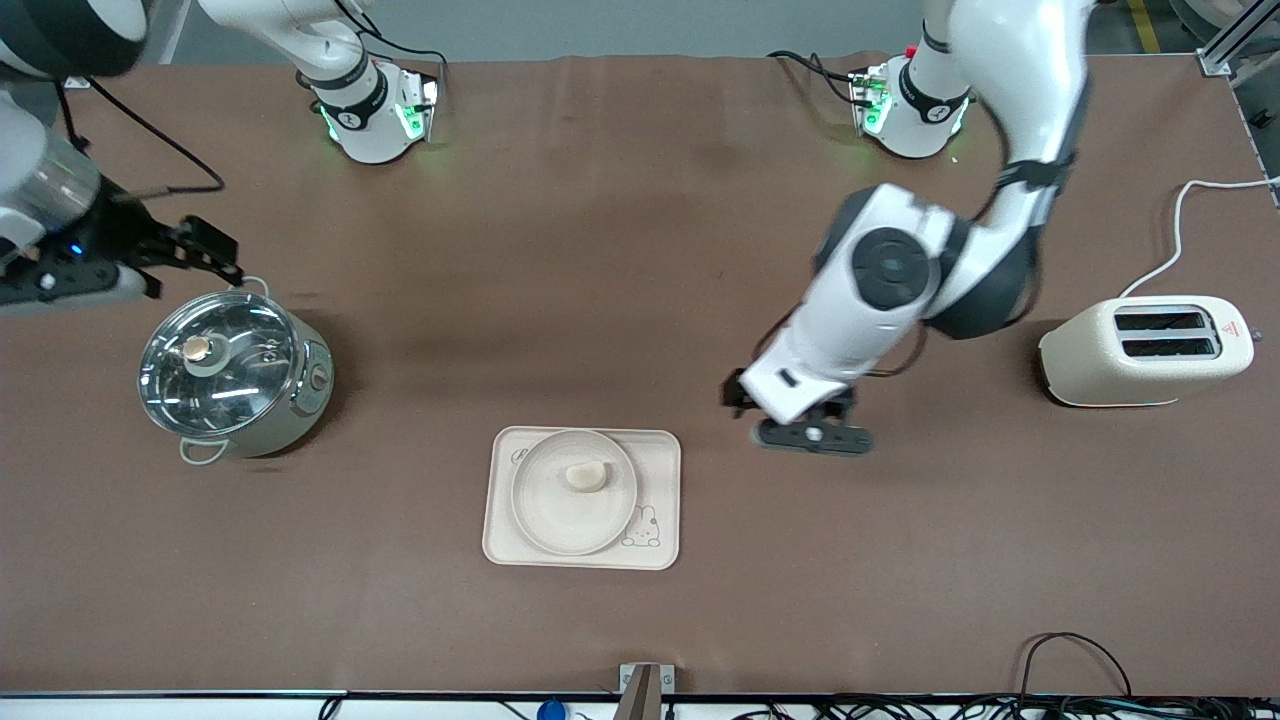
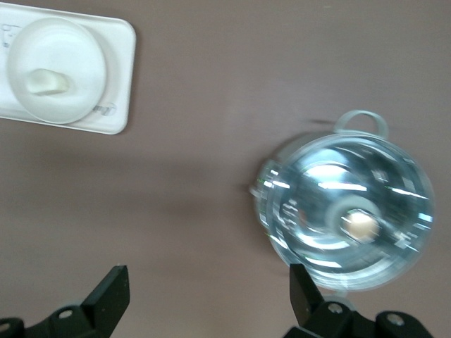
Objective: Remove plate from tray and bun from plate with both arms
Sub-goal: 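Reach both grippers toward the white plate on the white tray, then grasp the white plate rim with the right gripper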
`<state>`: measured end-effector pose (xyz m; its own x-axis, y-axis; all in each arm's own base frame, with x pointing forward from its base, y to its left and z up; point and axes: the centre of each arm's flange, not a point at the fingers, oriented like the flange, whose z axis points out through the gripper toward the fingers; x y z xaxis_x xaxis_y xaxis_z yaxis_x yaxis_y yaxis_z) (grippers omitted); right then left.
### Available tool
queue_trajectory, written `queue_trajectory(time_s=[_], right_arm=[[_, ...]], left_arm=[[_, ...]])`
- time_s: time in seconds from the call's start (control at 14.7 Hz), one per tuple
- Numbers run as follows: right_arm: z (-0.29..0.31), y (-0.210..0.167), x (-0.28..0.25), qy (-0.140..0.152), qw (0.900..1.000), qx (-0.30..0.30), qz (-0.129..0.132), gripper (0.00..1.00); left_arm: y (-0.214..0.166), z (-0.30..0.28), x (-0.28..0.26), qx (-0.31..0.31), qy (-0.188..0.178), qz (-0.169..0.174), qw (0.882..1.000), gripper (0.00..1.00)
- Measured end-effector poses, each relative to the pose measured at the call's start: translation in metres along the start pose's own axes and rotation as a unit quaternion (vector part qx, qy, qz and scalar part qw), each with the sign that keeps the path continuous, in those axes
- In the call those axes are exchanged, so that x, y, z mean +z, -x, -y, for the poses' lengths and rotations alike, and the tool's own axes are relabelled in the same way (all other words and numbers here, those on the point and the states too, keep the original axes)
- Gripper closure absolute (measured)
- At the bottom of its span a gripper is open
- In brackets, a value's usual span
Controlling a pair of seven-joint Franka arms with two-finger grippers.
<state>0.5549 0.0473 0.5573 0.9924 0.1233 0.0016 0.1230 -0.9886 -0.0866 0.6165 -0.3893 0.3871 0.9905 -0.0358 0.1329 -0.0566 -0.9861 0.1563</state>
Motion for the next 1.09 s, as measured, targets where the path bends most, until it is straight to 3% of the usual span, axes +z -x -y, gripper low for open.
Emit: queue_trajectory(time_s=[0.14,0.34,0.54,0.82,1.09], right_arm=[[0.009,-0.022,0.041,-0.012,1.000,0.000,0.009,0.00],[0.008,-0.043,0.084,-0.016,1.000,0.007,0.015,0.00],[0.016,-0.055,0.106,-0.065,0.997,0.028,0.010,0.00],[0.066,-0.085,0.167,-0.096,0.995,0.029,-0.023,0.00],[0.103,-0.111,0.244,-0.144,0.987,0.074,-0.005,0.00]], left_arm=[[0.010,-0.028,0.029,-0.014,0.012,-0.006,1.000,0.00],[0.001,-0.019,0.036,-0.023,0.011,-0.010,1.000,0.00],[-0.013,-0.004,0.027,-0.025,0.012,-0.019,0.999,0.00],[-0.045,0.048,0.006,-0.012,0.006,-0.036,0.999,0.00],[-0.071,0.113,-0.012,0.005,-0.007,-0.039,0.999,0.00]])
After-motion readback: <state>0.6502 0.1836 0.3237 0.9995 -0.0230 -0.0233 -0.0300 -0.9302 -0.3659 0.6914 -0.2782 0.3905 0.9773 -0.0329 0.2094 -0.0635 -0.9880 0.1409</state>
